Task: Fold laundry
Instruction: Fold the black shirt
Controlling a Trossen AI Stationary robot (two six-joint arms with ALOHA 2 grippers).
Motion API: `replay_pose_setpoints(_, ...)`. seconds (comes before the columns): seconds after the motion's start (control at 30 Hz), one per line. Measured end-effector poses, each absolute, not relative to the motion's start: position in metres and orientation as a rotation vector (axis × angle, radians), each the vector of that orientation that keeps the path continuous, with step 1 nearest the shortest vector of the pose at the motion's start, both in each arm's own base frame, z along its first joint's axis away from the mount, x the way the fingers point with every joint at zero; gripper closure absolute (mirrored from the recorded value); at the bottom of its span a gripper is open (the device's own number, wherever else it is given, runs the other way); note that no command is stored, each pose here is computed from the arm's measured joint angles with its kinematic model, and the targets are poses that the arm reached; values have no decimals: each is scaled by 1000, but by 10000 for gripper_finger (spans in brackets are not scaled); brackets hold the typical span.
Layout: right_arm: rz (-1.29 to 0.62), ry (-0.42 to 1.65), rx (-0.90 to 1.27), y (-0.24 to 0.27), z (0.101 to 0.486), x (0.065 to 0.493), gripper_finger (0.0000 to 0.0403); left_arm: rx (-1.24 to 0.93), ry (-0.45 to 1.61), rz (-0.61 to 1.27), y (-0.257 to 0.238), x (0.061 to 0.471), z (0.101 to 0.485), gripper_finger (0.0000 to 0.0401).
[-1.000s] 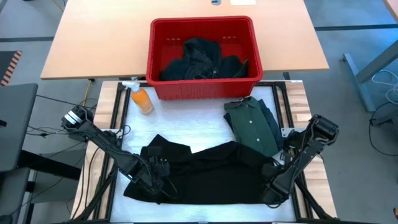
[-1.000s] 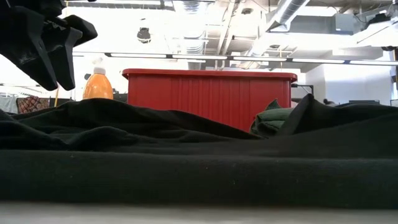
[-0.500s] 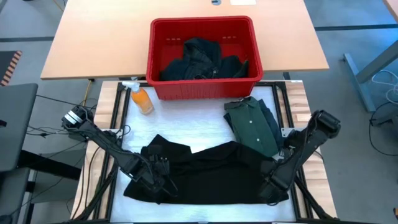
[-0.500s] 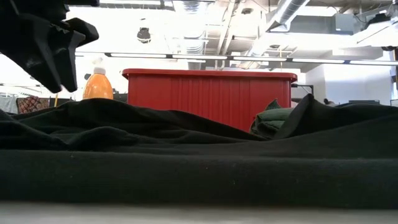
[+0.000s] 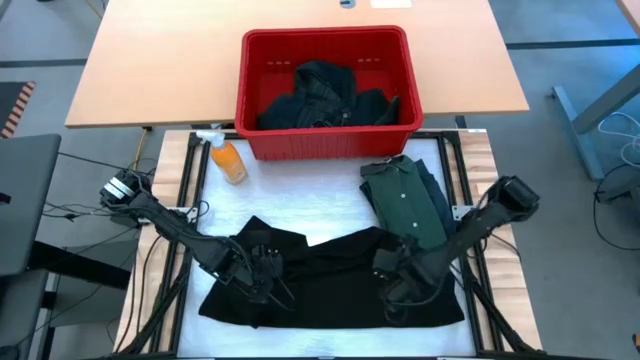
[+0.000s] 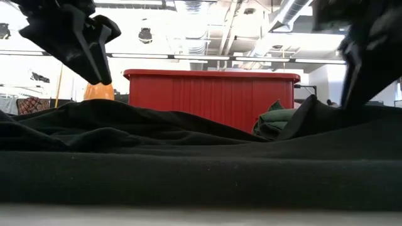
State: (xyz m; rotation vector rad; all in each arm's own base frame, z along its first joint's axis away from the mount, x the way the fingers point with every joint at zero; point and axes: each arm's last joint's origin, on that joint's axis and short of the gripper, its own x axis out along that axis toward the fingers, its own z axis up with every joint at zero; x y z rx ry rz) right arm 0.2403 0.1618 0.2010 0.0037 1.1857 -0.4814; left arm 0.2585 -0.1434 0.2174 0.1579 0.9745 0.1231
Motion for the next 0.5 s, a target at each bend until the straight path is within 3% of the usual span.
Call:
replay_pose_setpoints(0.17,-534,1274,-93,158,176,248,256,224,928,197,-141,259,219,282)
replay_pose_setpoints(0.27,-591,1320,-183,154,176,246,296,264,896,249,-139,260,220,282)
replay_pose_setpoints(0.37,-626,1339,-260,149,187,246,371,287,875,284,-138,260,220,282)
replay_pose_setpoints(0.5,-639,1330,-274,132,209,248,373,295,856,318,-137,260,221,282)
